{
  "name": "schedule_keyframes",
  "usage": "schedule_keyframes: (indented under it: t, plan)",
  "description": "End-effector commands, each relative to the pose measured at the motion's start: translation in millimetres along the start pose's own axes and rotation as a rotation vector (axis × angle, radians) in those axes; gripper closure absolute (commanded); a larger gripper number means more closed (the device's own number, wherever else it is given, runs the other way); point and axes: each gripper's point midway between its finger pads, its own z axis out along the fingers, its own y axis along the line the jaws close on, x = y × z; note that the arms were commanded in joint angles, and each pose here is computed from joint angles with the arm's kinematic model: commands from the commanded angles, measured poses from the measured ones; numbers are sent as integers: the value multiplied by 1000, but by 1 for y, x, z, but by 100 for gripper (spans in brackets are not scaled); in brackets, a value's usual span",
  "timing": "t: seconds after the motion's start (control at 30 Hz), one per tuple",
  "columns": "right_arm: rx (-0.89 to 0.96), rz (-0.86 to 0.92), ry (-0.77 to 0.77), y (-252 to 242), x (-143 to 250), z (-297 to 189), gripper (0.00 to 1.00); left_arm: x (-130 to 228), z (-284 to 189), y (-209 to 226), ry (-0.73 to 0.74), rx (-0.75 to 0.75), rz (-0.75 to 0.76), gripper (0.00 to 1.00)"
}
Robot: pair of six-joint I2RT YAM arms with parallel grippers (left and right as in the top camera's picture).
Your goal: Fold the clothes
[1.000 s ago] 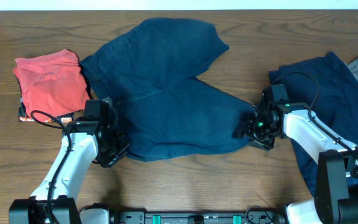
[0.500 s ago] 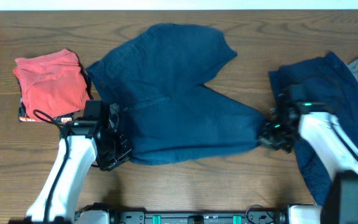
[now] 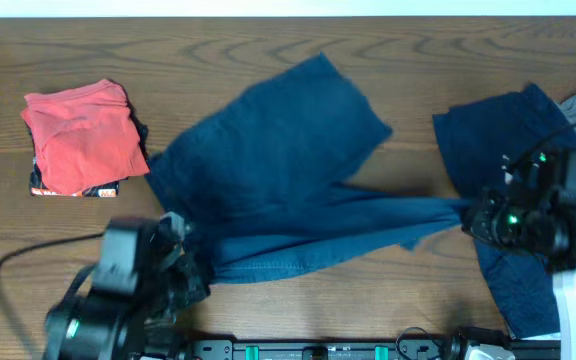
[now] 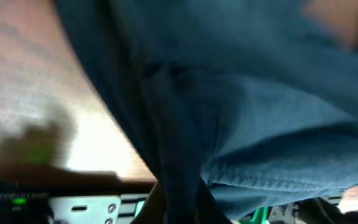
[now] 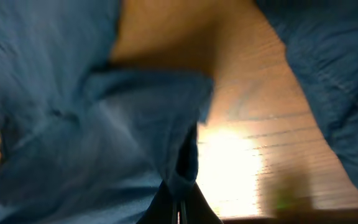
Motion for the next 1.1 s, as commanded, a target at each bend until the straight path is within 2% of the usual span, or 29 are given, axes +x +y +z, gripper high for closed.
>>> schedule_keyframes:
  t: [0.0,0.17,0.37,0.6,0.83,1.07]
  plan:
    - [26,-51,-147,-1,-16,-29,99,-12,-27,-9,-162,46,67,94]
    - [-22,-137,-313,17,-51,-51,99,-33,-33,-2,-280,1,18,94]
    - [-90,-255,-411,52,-103,-34,99,-65,-35,25,-410,-150,-233,94]
    - [-150,-363,-374,98,-142,38,99,-115,-29,32,-544,-256,-289,94]
    - [-180,-420,-328,128,-161,120,99,-155,12,51,-543,-433,-307,94]
    - [-208,-467,-302,148,-161,187,99,-189,60,78,-523,-506,-438,94]
